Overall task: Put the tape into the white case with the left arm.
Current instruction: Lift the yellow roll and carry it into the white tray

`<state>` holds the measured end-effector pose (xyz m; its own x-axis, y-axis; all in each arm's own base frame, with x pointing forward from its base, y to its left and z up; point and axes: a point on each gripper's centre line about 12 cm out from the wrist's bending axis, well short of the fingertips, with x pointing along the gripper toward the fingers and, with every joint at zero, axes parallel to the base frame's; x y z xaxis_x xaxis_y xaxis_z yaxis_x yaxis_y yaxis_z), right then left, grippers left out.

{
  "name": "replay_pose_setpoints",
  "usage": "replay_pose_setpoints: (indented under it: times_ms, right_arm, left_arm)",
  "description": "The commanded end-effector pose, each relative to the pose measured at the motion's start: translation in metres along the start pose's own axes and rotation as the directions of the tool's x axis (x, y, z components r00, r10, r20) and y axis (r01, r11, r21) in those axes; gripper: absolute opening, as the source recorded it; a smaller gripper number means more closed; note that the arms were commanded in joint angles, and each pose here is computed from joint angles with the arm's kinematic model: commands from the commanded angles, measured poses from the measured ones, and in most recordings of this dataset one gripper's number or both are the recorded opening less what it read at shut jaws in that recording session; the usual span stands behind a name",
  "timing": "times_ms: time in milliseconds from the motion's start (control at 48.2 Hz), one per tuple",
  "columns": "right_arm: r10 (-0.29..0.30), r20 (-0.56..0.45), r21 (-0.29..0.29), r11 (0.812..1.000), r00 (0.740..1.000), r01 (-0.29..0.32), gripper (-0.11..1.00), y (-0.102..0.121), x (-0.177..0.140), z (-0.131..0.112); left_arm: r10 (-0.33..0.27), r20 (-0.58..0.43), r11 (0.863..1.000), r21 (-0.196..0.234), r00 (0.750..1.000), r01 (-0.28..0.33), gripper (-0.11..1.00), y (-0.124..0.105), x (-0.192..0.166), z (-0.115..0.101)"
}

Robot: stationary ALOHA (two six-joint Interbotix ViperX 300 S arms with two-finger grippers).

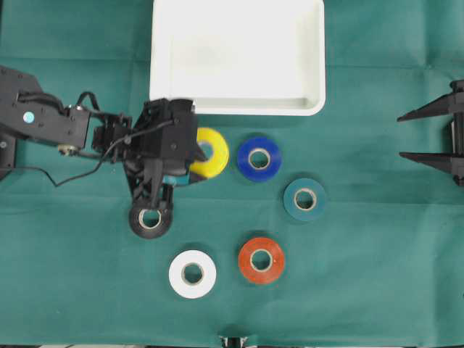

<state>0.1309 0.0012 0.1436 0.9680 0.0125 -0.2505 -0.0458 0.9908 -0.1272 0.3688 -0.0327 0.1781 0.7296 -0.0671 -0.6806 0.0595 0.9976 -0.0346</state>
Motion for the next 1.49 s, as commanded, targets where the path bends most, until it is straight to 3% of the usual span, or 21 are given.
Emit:
replay_pose_setpoints:
  times_ms: [0,539,829,1120,1472]
  right_arm:
    - [-0.001,0.009,0.0,1.0,1.0,0.001,0.97,-0.001,0.001,0.004]
    - [-0.001,0.007,-0.001,1.0,1.0,0.001,0.97,-0.001,0.001,0.004]
    - [-0.001,0.007,-0.001,1.0,1.0,0.001,0.97,-0.001,0.001,0.004]
    - [-0.001,0.009,0.0,1.0,1.0,0.001,0.97,-0.001,0.001,0.004]
    - [-0.002,0.009,-0.001,1.0,1.0,0.002,0.97,-0.001,0.001,0.004]
  left_arm:
    - [0.029,0.036,0.999,-0.015,0.999,-0.028,0.25,0.015,-0.001,0.014]
    - [0.21,0.003,0.978,0.005,0.978,-0.21,0.25,0.114,0.015,0.014]
    - [0.281,-0.021,0.959,-0.023,0.96,-0.281,0.25,0.159,0.022,0.01]
    - [0.312,-0.032,0.95,-0.014,0.949,-0.313,0.25,0.185,0.032,0.011]
    - [0.325,-0.031,0.945,-0.016,0.945,-0.325,0.25,0.198,0.042,0.015]
